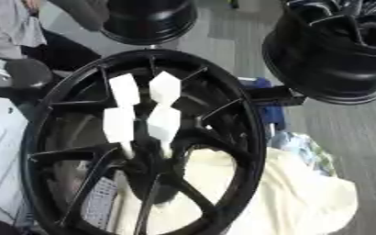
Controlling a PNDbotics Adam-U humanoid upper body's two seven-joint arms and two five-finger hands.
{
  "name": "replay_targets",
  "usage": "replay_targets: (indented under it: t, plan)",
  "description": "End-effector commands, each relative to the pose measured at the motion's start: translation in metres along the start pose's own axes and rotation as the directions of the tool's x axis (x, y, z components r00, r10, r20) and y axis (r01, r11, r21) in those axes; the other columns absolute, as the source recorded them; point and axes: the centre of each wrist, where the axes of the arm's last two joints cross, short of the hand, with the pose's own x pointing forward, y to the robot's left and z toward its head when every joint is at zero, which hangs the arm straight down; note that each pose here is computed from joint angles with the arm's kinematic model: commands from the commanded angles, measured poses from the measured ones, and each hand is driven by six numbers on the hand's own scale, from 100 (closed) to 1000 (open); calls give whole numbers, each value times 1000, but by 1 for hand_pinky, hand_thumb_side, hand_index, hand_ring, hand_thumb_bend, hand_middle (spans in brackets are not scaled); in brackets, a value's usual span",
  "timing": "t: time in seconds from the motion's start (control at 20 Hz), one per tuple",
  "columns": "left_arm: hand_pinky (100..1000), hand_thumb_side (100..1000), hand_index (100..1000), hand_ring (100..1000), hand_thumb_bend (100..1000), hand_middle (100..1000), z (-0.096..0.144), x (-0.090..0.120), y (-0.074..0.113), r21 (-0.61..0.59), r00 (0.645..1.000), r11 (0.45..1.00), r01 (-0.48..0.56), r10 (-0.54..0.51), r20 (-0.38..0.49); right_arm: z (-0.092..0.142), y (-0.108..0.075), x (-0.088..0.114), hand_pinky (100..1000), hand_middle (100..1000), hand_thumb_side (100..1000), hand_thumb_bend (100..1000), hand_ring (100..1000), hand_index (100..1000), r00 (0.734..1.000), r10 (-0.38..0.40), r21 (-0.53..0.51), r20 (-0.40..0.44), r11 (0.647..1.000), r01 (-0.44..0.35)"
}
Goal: Pull the pin out of the wheel hub.
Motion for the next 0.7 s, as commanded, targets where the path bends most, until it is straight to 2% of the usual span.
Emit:
replay_targets:
  t: [0.05, 0.5, 0.7]
  plan:
    - [843, 239, 868, 837, 291, 763, -3, 3, 6, -111, 994, 989, 100, -94, 59, -9, -10, 10, 839, 796, 325, 100, 657, 897, 953, 186, -325, -240, 910, -259]
    - [847, 200, 862, 846, 454, 768, -16, 5, 6, -160, 986, 974, 158, -147, 81, -10, -9, 10, 839, 796, 337, 100, 656, 897, 953, 171, -316, -250, 916, -247]
    - [842, 193, 850, 840, 520, 760, -20, 6, 3, -187, 981, 963, 192, -183, 65, -11, -9, 9, 840, 796, 342, 100, 655, 896, 953, 162, -311, -257, 920, -240]
